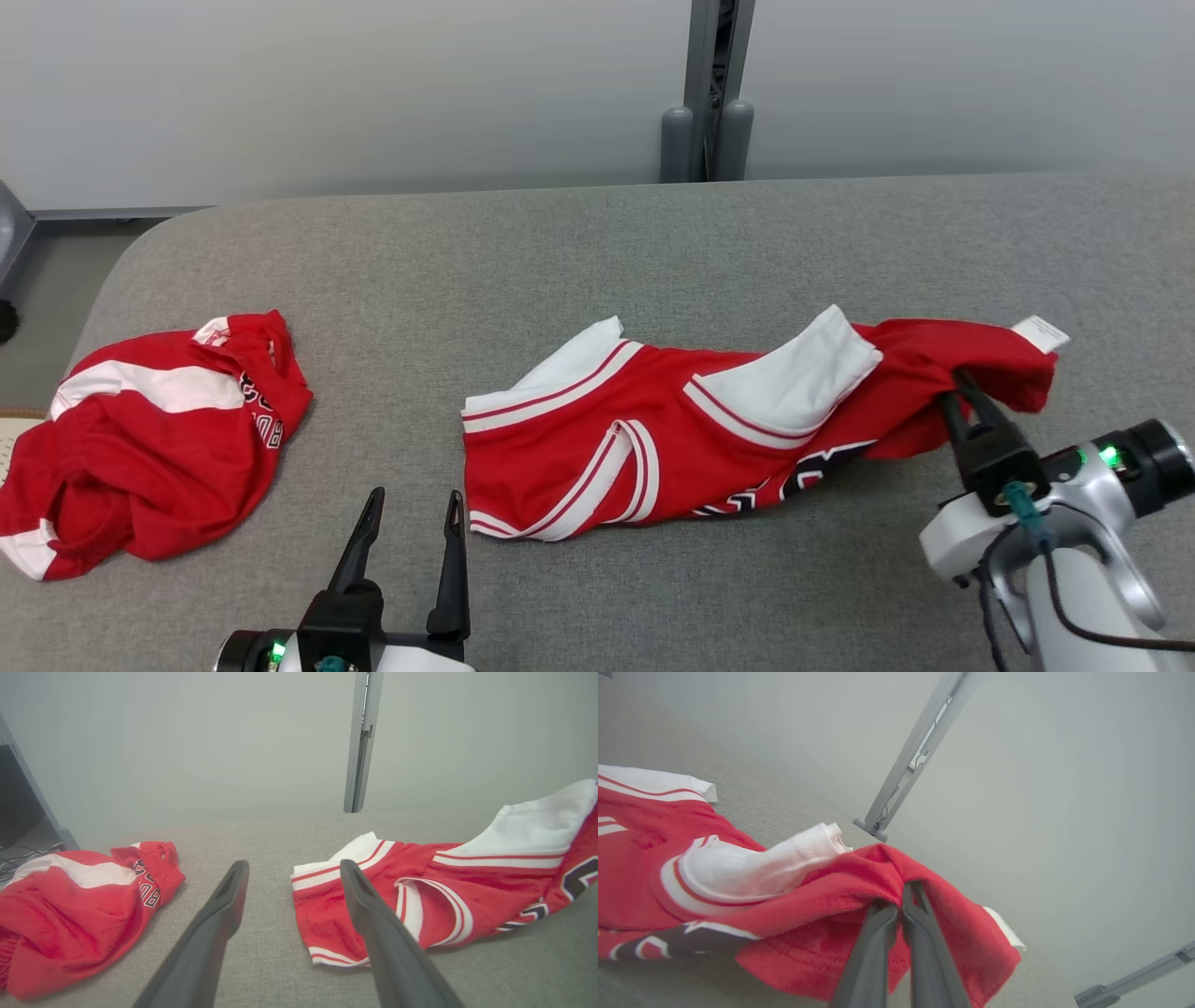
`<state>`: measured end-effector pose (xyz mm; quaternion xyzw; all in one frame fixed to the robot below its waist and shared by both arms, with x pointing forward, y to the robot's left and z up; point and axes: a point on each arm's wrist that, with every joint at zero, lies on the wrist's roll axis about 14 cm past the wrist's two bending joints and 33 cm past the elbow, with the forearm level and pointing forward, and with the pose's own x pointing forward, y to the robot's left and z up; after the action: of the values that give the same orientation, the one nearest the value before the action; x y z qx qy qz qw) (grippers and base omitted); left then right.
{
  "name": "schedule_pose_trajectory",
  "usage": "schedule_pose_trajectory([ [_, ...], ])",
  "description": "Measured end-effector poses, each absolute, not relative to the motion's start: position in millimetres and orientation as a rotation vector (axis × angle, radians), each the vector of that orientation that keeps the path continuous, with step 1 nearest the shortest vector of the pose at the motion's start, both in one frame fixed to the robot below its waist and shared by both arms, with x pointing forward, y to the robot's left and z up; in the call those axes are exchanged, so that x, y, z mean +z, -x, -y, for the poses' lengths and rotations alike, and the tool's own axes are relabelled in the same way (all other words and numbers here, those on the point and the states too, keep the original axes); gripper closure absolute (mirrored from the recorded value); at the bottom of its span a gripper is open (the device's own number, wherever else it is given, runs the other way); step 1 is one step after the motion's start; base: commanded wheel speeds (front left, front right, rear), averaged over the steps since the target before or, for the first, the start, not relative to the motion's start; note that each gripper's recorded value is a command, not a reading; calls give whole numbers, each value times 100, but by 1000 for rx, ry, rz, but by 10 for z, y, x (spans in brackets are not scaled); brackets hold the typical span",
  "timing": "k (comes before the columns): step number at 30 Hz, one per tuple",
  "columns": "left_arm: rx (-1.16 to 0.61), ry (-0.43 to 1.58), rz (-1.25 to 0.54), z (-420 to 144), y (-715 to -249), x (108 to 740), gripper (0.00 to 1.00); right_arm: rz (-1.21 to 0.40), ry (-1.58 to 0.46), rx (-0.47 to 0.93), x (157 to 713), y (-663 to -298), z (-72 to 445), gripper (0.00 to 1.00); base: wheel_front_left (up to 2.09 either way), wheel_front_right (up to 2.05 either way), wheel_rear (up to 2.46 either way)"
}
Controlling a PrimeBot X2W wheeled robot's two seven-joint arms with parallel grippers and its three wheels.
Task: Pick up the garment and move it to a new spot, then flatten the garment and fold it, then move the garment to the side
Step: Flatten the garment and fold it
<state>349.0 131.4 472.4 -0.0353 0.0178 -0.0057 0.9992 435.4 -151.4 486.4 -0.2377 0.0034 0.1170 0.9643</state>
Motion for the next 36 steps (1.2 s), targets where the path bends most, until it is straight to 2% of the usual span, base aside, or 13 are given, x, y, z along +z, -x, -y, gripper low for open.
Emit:
schedule_pose_trajectory([
  [4, -46, 75, -42, -1217, -3521, 4707, 0, 1, 458, 329, 4830, -4262, 1197, 100, 0, 0, 0],
  [5, -53, 75, -41, -1198, -3532, 4710, 0, -10, 439, 331, 4797, -4248, 1188, 64, 0, 0, 0],
  [6, -58, 74, -38, -1185, -3547, 4720, 0, -13, 426, 339, 4785, -4242, 1163, 11, 0, 0, 0],
  [7, -61, 74, -35, -1178, -3558, 4727, 0, -4, 413, 353, 4805, -4241, 1102, 0, 0, 0, 0],
  [13, -94, 63, -46, -1116, -3591, 4683, 0, 84, 217, 471, 5052, -4141, 566, 0, 0, 0, 0],
  [18, -117, 58, -47, -1072, -3646, 4673, 0, 128, 127, 456, 5195, -4062, 576, 0, 0, 0, 0],
  [21, -134, 59, -53, -1023, -3658, 4653, 0, 94, 39, 434, 5104, -3948, 624, 0, 0, 0, 0],
  [28, -157, 60, -46, -955, -3685, 4672, 0, -9, -140, 227, 4799, -3775, 1205, 0, 0, 0, 0],
  [36, -172, 56, -34, -917, -3682, 4712, 0, -129, -176, 6, 4379, -3561, 1872, 0, 0, 0, 0],
])
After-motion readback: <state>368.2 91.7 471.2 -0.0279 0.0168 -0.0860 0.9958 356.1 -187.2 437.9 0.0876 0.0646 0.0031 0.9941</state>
